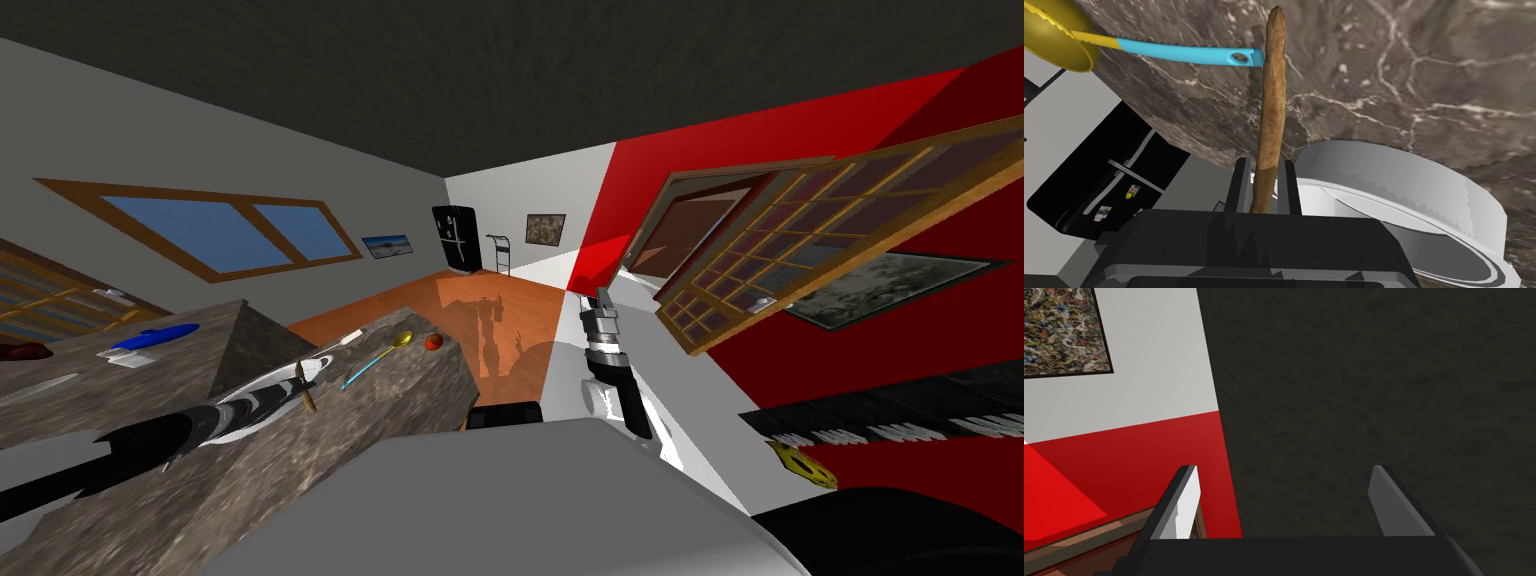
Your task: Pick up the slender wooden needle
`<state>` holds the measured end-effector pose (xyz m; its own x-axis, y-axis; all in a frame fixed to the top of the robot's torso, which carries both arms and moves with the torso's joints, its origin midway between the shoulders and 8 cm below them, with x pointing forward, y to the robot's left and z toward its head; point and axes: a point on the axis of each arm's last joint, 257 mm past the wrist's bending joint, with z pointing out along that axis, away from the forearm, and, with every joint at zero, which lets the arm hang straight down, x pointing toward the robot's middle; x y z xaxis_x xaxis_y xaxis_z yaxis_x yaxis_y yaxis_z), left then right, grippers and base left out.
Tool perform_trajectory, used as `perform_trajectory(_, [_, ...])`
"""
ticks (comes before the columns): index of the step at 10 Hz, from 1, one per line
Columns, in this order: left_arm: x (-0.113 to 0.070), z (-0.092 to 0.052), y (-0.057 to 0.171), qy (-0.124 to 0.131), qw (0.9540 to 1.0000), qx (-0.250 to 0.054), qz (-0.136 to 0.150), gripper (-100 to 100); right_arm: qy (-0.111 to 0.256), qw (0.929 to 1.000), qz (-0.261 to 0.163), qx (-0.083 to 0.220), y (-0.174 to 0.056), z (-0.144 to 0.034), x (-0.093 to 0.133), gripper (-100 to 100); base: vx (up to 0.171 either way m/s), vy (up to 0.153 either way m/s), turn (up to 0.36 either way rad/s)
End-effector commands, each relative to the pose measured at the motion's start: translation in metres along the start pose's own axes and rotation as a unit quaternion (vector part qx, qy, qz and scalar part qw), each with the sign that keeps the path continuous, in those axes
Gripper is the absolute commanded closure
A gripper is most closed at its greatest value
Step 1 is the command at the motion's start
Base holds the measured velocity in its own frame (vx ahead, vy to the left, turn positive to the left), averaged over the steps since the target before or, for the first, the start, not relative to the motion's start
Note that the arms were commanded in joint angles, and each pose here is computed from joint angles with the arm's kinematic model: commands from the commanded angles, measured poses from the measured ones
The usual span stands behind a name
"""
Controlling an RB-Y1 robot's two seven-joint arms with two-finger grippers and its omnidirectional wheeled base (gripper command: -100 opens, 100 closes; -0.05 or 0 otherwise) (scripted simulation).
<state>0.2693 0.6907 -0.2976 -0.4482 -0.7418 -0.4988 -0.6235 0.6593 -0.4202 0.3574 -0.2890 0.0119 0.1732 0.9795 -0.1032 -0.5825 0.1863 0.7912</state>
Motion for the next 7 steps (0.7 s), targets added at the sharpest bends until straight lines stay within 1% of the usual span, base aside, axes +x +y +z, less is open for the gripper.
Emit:
perform_trajectory(1, [0.011, 0.002, -0.009, 0.009, 0.9999, 0.007, 0.005, 100, 0.000, 1.0000, 0.000, 0.000, 0.000, 0.000, 0.000, 0, 0.096, 0.018, 0.168])
perform_trajectory(2, [0.013, 0.003, -0.012, 0.012, 0.9999, 0.010, 0.005, 100, 0.000, 1.0000, 0.000, 0.000, 0.000, 0.000, 0.000, 0, 0.048, 0.008, -0.018])
perform_trajectory(3, [0.012, -0.005, -0.005, 0.011, 0.9998, -0.004, 0.018, 100, 0.000, 1.0000, 0.000, 0.000, 0.000, 0.000, 0.000, 0, 0.095, -0.001, 0.219])
perform_trajectory(4, [0.024, -0.001, -0.015, 0.021, 0.9996, 0.008, 0.014, 100, 0.000, 1.0000, 0.000, 0.000, 0.000, 0.000, 0.000, 0, 0.101, -0.011, 0.135])
perform_trajectory(5, [0.029, 0.000, -0.020, 0.026, 0.9995, 0.014, 0.014, 100, 0.000, 1.0000, 0.000, 0.000, 0.000, 0.000, 0.000, 0, 0.040, -0.007, -0.020])
perform_trajectory(6, [0.035, -0.006, -0.017, 0.031, 0.9992, 0.004, 0.024, 100, 0.000, 1.0000, 0.000, 0.000, 0.000, 0.000, 0.000, 0, 0.089, 0.008, 0.199])
perform_trajectory(7, [0.046, -0.003, -0.028, 0.042, 0.9988, 0.016, 0.021, 100, 0.000, 1.0000, 0.000, 0.000, 0.000, 0.000, 0.000, 0, 0.096, -0.004, 0.161])
